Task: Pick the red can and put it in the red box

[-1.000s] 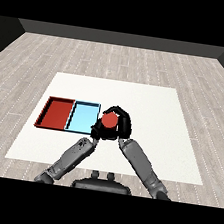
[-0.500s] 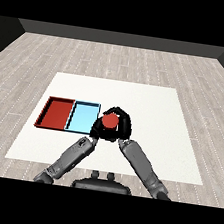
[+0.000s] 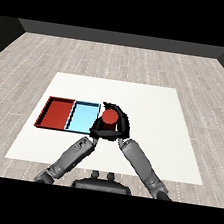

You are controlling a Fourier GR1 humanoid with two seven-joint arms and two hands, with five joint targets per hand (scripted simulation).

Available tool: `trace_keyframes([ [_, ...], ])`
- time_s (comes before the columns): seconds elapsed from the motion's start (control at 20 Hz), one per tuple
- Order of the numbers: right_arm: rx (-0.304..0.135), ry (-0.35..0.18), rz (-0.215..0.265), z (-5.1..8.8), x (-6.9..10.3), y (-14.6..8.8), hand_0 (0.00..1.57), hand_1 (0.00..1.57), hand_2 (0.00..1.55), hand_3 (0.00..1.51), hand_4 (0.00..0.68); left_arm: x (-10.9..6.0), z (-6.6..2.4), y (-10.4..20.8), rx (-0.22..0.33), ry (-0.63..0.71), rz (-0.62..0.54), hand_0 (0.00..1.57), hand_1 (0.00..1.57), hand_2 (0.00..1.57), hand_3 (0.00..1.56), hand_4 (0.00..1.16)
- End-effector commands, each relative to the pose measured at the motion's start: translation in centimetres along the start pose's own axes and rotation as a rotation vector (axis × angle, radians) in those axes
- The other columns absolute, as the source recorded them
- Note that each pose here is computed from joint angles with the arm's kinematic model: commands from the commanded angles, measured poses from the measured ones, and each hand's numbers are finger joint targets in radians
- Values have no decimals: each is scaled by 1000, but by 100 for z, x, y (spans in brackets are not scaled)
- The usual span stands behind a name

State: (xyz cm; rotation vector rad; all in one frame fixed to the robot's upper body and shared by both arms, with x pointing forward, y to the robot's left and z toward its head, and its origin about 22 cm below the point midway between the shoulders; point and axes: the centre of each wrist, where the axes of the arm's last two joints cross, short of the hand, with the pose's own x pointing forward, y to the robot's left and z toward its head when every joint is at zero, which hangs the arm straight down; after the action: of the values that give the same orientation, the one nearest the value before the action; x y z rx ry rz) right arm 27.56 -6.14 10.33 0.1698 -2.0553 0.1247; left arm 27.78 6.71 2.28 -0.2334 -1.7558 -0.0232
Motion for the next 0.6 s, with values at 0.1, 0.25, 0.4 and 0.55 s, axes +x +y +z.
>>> trace_keyframes([
  [0.1,15,16,17,-190,-22,-87,0,0,0,0,0,201,38,-121,16,-27,4,1571,1571,1571,1494,1127],
  [0.25,-44,8,36,20,-129,-12,0,0,0,0,0,-51,95,118,9,-24,-3,1571,1571,1571,1502,1131],
  [0.4,-80,9,26,-67,-13,-141,0,0,0,0,0,71,-3,-64,-6,-5,-3,1571,1571,1571,1501,1133],
  [0.55,-72,-3,22,-77,184,18,0,0,0,0,0,34,7,-17,3,-25,-6,1571,1571,1571,1497,1139],
])
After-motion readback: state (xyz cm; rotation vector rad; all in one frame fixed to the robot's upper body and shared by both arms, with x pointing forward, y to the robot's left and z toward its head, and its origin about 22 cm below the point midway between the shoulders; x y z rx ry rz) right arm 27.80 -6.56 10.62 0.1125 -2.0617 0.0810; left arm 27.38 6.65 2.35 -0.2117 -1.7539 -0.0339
